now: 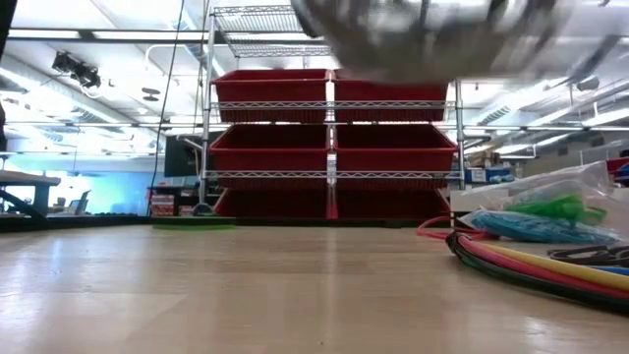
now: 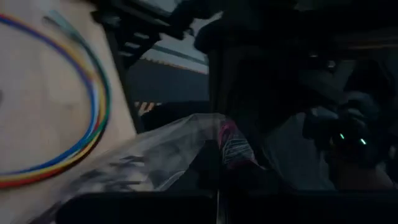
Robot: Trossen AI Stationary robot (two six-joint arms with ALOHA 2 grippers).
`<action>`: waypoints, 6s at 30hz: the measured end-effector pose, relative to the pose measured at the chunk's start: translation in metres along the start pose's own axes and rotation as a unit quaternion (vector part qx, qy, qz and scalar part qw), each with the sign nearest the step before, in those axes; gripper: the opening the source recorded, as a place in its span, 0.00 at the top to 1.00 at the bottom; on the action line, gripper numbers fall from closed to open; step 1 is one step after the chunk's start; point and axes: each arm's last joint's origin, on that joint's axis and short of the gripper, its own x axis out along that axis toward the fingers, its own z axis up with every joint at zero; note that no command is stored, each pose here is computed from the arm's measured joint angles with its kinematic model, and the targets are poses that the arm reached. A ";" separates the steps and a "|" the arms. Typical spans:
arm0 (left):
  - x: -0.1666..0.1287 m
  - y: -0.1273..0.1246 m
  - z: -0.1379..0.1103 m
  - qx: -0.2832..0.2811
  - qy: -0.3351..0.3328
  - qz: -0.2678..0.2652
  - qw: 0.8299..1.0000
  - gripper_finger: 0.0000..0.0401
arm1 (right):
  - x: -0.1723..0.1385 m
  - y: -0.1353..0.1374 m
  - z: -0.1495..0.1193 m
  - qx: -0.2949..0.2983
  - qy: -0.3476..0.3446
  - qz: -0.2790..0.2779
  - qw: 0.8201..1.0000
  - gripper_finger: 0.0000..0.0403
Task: Sort rubber bands
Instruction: Put the black rubber band into the transparent zip bag
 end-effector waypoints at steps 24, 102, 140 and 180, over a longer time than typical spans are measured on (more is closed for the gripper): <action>0.003 -0.008 0.003 0.084 -0.017 -0.037 0.996 0.98 | -0.006 0.000 0.009 0.029 -0.027 -0.069 0.997 0.97; -0.053 0.063 0.036 -0.020 -0.207 0.207 0.956 0.98 | 0.013 0.111 -0.036 0.213 -0.013 -0.314 0.925 0.86; -0.039 0.052 0.025 -0.032 -0.145 0.147 0.978 0.98 | 0.034 0.079 -0.079 0.244 0.204 -0.192 0.928 0.97; -0.034 -0.001 0.022 0.189 -0.129 0.118 0.966 0.18 | -0.031 0.026 -0.052 0.269 0.103 0.176 0.941 1.00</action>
